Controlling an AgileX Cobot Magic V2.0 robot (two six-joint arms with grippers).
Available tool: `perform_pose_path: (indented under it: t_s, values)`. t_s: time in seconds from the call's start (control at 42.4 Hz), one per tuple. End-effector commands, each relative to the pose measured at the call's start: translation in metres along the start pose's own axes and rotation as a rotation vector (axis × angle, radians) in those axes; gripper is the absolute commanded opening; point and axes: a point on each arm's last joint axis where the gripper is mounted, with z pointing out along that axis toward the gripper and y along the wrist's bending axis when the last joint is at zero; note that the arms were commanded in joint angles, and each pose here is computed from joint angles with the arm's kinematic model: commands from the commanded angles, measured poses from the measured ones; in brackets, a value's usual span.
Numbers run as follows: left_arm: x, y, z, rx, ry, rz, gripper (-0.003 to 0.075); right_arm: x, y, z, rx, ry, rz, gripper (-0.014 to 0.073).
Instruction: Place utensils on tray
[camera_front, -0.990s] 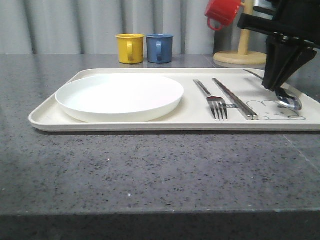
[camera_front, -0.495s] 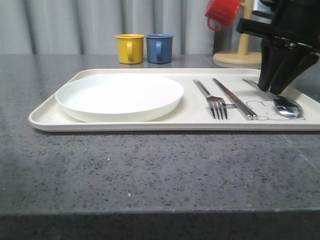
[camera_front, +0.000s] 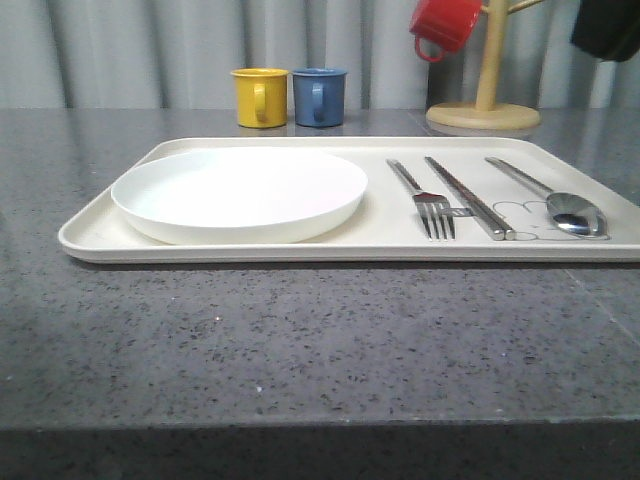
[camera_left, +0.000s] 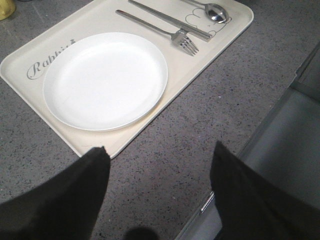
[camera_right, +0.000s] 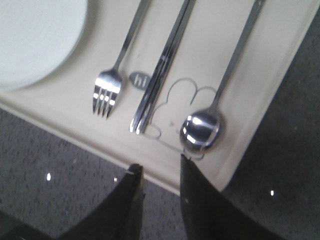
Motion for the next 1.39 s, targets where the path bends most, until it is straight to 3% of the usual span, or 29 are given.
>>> perform_pose_path:
  t_s: [0.0, 0.236, 0.495, 0.636, 0.943, 1.178, 1.296, 1.367]
  values:
    - [-0.013, -0.001, -0.007, 0.011, -0.104, -0.014, 0.0438, 0.029, 0.007, -0.034, 0.05, -0.092, -0.058, 0.0223]
    - [-0.013, -0.001, -0.007, 0.011, -0.104, -0.014, 0.0438, 0.108, 0.021, -0.07, 0.07, -0.241, -0.075, 0.0223]
    - [-0.013, -0.001, -0.007, 0.011, -0.105, -0.014, 0.0438, 0.167, 0.031, -0.095, 0.081, -0.485, -0.014, 0.0223]
    - [-0.013, -0.001, -0.007, 0.011, -0.105, -0.014, 0.0438, 0.182, 0.034, -0.1, 0.088, -0.561, -0.021, 0.0223]
    - [-0.013, -0.001, -0.007, 0.011, -0.105, -0.014, 0.0428, 0.184, 0.033, -0.096, 0.089, -0.569, -0.019, 0.019]
    - [-0.013, -0.001, -0.007, 0.011, -0.105, -0.014, 0.0154, 0.182, 0.033, -0.097, 0.091, -0.593, -0.019, -0.0106]
    - [-0.013, -0.001, -0.007, 0.011, -0.105, -0.014, 0.0021, 0.181, 0.033, -0.098, 0.093, -0.608, -0.019, -0.0113]
    - [-0.013, -0.001, -0.007, 0.011, -0.105, -0.014, -0.002, 0.179, 0.033, -0.099, 0.094, -0.628, -0.019, -0.0113]
